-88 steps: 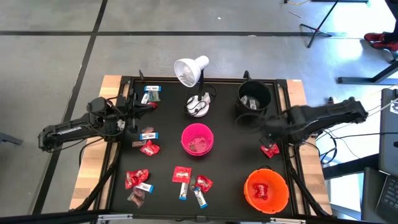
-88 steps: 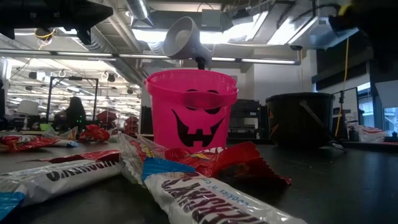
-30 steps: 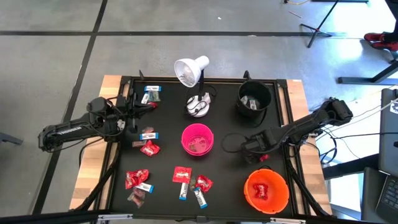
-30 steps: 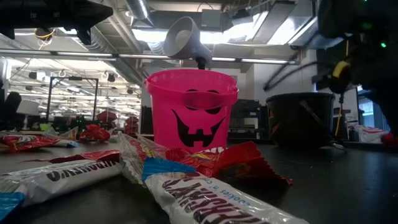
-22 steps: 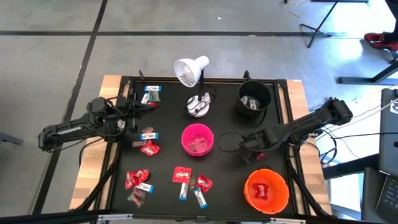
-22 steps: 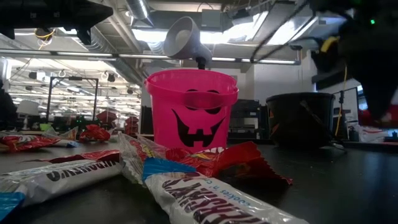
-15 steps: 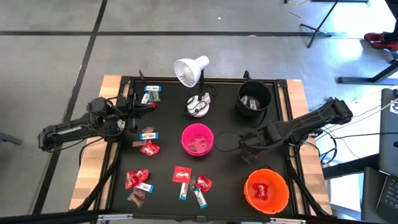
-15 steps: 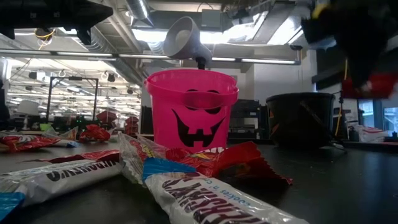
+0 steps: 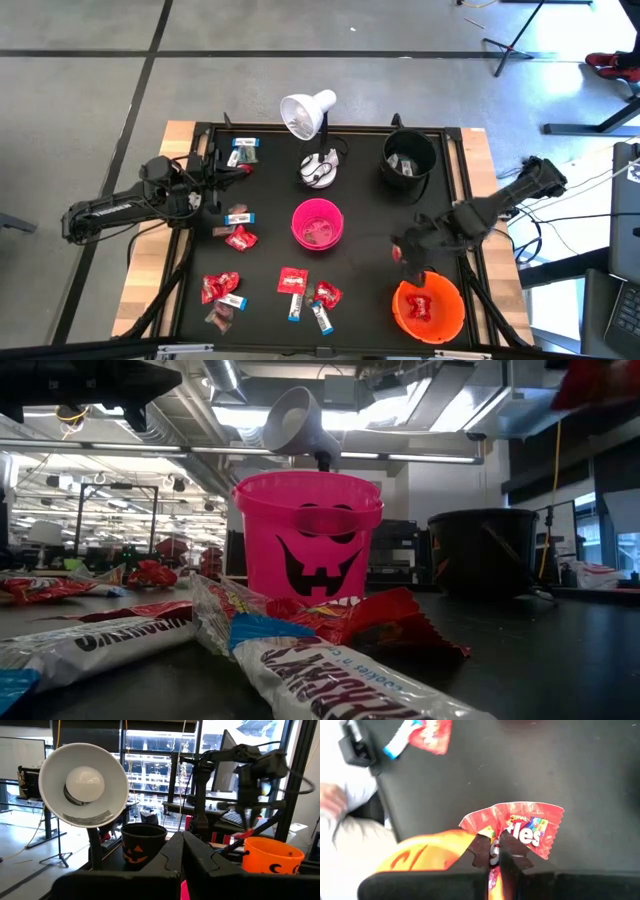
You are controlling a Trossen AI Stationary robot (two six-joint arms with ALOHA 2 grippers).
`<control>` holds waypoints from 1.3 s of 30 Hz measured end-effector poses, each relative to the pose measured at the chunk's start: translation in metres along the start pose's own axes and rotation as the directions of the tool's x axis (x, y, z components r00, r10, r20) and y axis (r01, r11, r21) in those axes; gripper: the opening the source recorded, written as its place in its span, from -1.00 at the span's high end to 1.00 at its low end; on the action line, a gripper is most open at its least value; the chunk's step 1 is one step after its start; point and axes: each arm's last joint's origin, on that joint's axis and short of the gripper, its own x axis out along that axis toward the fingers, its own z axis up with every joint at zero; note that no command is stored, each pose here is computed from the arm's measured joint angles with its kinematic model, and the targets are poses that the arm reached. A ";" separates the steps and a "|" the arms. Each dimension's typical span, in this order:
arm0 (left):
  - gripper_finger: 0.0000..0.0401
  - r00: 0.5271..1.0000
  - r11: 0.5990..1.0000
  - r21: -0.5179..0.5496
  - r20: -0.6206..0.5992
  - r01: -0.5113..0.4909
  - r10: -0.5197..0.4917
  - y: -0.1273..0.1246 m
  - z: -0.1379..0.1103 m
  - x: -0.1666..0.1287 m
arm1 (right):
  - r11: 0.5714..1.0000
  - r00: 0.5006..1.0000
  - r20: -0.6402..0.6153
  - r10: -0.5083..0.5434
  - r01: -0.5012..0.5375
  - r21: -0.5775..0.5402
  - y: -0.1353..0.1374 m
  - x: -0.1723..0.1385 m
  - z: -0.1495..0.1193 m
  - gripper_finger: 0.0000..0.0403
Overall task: Sort candy
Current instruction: Put the red candy into the orange bucket
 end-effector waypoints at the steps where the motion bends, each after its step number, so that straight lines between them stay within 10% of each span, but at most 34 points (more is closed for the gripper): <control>1: 0.99 1.000 1.000 0.000 0.000 0.000 0.000 0.000 0.000 0.000 | 1.000 1.000 0.007 0.002 -0.002 -0.016 0.005 -0.002 -0.005 0.92; 15: 0.99 1.000 1.000 0.000 0.000 0.000 0.000 0.000 0.000 0.000 | 0.995 0.996 -0.066 0.067 -0.071 -0.076 0.046 -0.013 -0.079 0.90; 39: 0.99 1.000 1.000 0.000 0.000 0.000 0.000 0.000 0.000 0.000 | 0.993 0.995 -0.062 0.075 -0.079 -0.082 0.047 -0.013 -0.081 0.88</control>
